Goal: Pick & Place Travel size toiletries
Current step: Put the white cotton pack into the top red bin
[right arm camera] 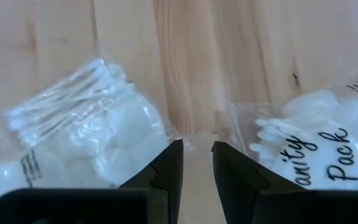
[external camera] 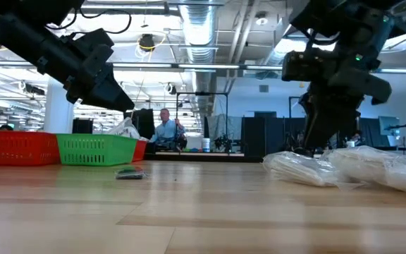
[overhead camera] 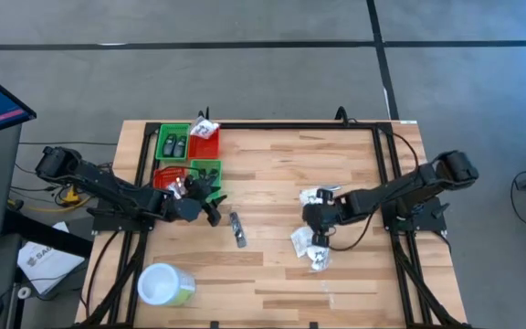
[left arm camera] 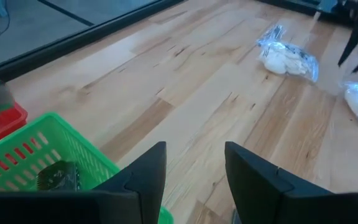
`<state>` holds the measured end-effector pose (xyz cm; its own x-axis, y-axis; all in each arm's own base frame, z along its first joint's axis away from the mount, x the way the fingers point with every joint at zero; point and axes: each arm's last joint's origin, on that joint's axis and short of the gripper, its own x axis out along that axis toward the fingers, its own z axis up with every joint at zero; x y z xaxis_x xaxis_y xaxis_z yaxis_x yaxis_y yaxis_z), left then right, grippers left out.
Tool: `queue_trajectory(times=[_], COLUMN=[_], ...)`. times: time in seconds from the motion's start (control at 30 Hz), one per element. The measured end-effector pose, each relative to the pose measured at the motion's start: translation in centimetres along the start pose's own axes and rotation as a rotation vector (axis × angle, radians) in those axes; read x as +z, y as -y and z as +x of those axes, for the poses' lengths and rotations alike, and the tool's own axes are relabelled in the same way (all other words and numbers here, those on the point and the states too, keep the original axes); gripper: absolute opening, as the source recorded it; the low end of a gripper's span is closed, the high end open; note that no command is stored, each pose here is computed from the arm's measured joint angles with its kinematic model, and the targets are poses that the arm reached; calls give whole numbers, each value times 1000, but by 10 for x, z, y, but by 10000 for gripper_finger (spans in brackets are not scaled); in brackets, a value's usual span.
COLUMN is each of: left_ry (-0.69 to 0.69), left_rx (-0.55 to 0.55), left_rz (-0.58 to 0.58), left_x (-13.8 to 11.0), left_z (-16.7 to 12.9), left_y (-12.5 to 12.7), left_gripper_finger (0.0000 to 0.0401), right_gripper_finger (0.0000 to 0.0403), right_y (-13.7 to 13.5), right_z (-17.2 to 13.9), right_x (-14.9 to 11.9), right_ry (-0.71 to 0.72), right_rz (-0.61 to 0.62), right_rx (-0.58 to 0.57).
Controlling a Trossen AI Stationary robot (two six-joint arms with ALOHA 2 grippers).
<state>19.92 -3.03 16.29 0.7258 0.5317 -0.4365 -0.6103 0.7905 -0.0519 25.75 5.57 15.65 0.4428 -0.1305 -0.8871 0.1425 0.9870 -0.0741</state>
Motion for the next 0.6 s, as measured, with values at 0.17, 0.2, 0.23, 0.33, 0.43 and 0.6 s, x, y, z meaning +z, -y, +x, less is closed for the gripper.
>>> queue_trajectory(times=[0.17,0.2,0.23,0.33,0.43,0.6], left_ry=[12,13,16,19,24,29], left_rx=[-7,-7,-10,-11,-14,-17], left_rz=[17,23,20,18,16,13], left_x=[1,2,2,2,3,3], left_z=[0,0,0,0,0,0], left_y=[1,1,1,1,2,2], left_gripper_finger=[154,154,154,154,154,154], right_gripper_finger=[79,79,79,79,79,76], right_y=[-10,-12,-13,-15,-16,-18], right_z=[0,0,1,6,16,28], right_x=[-6,-6,-7,-11,-14,-15], right_ry=[6,11,12,-19,-56,-82], right_rz=[-28,-29,-27,-38,-50,-45], right_rx=[-87,-97,-109,-127,-143,-191])
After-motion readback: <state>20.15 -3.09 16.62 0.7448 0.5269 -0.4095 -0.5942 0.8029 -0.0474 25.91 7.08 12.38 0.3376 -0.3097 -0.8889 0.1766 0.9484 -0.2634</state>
